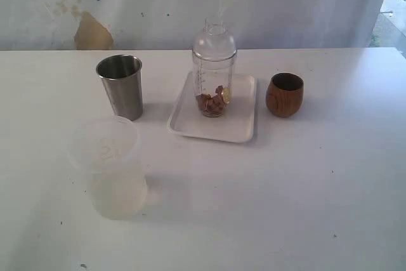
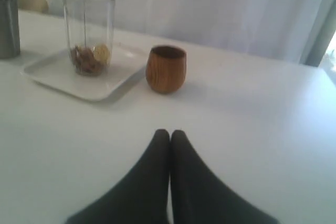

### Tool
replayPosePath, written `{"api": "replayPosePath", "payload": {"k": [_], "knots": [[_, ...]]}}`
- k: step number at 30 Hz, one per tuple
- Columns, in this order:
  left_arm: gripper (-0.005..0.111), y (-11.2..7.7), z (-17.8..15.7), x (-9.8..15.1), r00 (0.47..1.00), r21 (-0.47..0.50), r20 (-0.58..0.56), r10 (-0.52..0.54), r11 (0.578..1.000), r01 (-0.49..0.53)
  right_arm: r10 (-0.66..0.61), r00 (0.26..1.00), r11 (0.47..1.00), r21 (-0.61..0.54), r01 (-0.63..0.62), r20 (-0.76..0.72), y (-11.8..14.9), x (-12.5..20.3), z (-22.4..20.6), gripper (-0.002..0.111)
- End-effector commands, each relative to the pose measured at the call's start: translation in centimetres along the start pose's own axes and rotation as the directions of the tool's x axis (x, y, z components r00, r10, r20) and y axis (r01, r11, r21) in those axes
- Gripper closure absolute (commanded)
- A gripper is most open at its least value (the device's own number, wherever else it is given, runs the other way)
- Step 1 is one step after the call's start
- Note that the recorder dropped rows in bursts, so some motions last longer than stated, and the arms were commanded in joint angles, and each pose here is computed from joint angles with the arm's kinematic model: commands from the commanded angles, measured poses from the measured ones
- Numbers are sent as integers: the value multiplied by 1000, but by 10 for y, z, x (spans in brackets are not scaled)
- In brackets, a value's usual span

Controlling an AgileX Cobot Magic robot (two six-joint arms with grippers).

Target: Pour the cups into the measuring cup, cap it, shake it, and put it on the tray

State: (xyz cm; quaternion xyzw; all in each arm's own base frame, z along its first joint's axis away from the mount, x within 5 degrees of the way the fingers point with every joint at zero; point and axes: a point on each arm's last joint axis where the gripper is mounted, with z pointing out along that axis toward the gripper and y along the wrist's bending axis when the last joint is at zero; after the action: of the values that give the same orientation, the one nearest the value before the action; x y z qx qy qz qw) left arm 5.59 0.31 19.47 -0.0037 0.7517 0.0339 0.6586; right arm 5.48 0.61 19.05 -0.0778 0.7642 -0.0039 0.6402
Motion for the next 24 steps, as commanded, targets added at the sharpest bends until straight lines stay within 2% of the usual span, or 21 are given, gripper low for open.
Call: {"api": "replayPosePath", "payload": {"k": [1,24], "knots": [[107,0,0,0,1000,1,14,-13,1000,13,8,997,1000,4,-7,-76,0,9,0,108],[107,0,0,0,1000,1,14,-13,1000,13,15,997,1000,1,-15,-74,1,8,0,108]]}}
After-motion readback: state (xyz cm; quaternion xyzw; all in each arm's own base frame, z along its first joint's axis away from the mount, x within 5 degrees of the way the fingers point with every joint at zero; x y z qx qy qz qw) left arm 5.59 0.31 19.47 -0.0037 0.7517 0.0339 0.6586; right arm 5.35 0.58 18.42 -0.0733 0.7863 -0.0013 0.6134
